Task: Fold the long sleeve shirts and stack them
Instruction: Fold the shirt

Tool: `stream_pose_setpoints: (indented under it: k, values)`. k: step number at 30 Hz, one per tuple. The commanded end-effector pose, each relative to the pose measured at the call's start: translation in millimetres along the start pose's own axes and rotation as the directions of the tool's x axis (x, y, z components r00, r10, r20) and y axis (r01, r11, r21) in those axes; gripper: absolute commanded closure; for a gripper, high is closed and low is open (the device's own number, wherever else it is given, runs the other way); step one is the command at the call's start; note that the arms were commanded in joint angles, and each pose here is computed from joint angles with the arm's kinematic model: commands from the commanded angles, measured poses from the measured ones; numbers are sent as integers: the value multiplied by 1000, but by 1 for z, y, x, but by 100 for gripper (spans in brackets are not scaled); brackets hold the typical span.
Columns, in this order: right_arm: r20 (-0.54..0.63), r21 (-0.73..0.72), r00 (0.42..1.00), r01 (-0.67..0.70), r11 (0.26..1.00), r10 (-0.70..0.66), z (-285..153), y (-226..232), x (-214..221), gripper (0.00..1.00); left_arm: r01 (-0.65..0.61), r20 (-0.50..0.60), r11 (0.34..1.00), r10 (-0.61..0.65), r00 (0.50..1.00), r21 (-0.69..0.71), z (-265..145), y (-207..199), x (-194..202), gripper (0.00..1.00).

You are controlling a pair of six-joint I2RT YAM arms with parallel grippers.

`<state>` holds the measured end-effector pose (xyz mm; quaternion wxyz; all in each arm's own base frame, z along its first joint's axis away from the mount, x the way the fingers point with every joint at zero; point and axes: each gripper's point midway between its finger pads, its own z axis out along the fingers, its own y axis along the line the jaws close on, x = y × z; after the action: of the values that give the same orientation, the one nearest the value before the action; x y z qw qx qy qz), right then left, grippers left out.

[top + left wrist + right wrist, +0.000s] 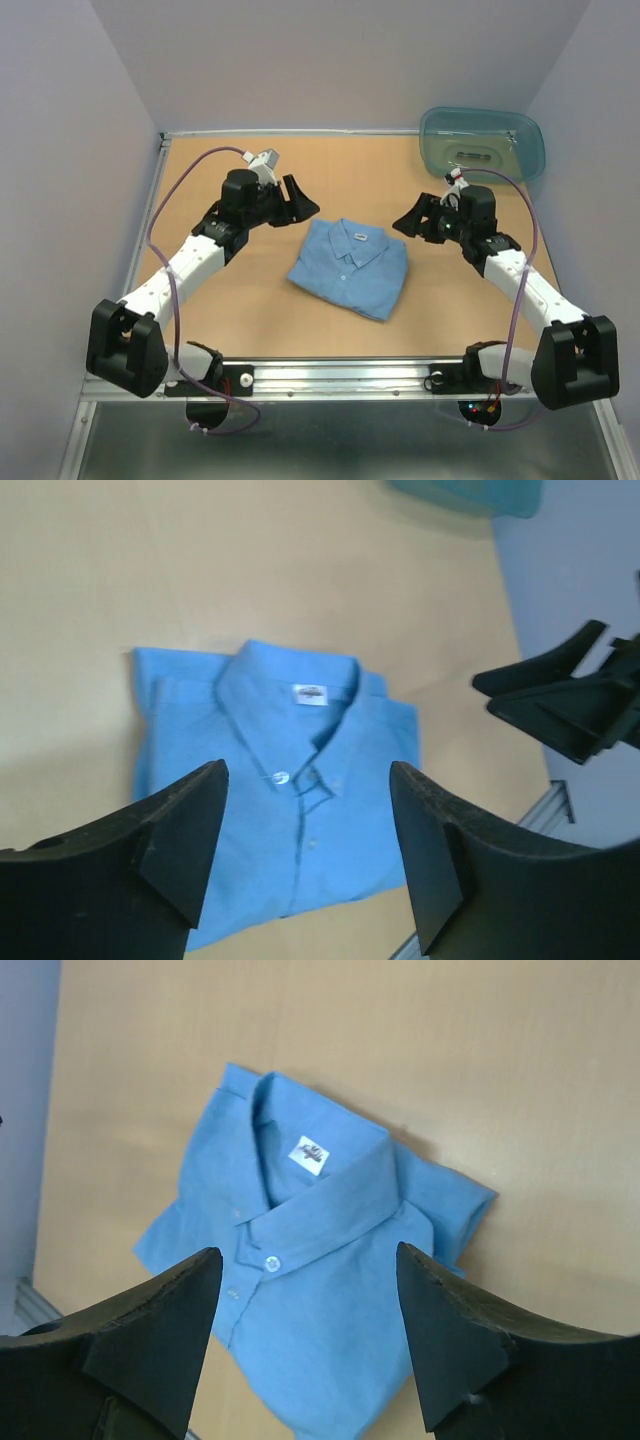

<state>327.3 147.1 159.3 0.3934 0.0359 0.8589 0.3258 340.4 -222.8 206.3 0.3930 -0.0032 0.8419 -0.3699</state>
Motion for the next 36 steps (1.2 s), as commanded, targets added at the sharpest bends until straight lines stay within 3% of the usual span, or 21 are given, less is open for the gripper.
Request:
stream_pose_setpoints:
  k: [1,6,9,14,21,27,31,33,36]
  values:
    - [-64,-141,996,-70,987,62,-5,27,16,25,81,-114,996,-76,991,42,5,-17,54,29]
    - [-66,-255,992,-123,959,110,11,32,26,27,115,-167,989,-98,981,98,28,-26,87,41]
    - [-61,-276,986,-168,946,157,21,24,38,29,182,-140,982,-174,975,46,33,4,101,49]
    - [-102,-213,969,-242,947,224,45,-5,62,32,340,-102,932,-353,930,-124,19,92,136,51]
    - [-113,-135,964,-254,958,240,63,-35,72,33,403,-96,893,-428,899,-201,3,121,163,51]
    - [-80,-170,972,-230,958,219,60,-40,47,33,413,-36,877,-434,900,-244,-14,131,154,49]
    - [-70,-197,986,-165,967,154,48,-15,11,32,297,20,944,-297,955,-144,-18,96,101,39]
    - [-63,-242,988,-151,959,140,38,1,3,32,213,45,971,-210,977,-108,-16,73,72,31]
    - [-98,-287,983,-178,941,156,30,19,9,32,149,34,988,-147,989,-51,-7,44,55,26]
